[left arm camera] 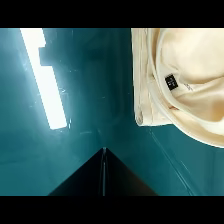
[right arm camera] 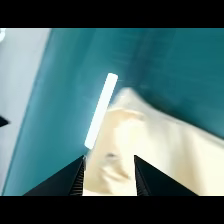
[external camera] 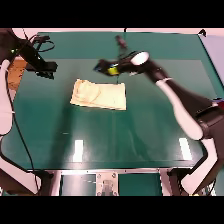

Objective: Fold the shirts.

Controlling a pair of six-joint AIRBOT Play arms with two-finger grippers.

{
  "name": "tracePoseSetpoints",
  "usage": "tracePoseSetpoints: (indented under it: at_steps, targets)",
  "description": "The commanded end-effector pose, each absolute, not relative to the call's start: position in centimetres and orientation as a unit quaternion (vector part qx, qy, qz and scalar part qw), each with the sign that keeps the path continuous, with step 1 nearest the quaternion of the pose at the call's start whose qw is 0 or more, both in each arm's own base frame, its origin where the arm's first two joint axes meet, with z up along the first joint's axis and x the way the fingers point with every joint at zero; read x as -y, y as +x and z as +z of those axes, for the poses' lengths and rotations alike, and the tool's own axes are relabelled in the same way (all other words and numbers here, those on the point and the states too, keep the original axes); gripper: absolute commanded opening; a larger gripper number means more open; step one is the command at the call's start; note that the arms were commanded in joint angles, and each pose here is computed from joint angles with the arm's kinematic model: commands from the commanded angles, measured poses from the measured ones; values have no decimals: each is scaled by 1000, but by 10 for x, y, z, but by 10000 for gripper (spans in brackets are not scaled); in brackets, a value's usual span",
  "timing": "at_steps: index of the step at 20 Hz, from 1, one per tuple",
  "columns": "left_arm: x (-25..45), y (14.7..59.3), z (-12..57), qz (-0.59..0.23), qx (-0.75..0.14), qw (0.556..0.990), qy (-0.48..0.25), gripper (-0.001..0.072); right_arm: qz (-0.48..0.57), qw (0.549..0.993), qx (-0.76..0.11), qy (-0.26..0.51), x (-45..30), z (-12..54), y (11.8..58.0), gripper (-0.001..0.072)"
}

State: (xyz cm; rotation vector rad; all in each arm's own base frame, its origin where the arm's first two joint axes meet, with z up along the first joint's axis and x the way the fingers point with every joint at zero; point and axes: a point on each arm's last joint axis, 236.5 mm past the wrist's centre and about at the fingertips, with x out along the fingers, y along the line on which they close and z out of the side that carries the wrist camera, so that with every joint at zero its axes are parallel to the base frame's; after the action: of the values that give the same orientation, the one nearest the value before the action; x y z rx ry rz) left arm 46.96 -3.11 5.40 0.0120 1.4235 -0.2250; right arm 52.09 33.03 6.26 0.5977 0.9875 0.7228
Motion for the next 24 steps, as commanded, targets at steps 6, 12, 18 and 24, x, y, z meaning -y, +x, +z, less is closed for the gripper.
tracePoseSetpoints:
  at_steps: [6,12,18,24]
  targets:
    - [30,471,54,-101,-650,754,6,18,227,684,-616,320,-149,-29,475,404]
    - [30,471,54,-102,-649,754,5,18,214,662,-641,324,-221,-99,444,491]
    - [30,470,54,-102,-652,751,5,18,308,677,-577,337,-310,-37,469,14]
    - [30,469,54,-102,-652,751,5,18,283,778,-476,296,-187,163,514,13]
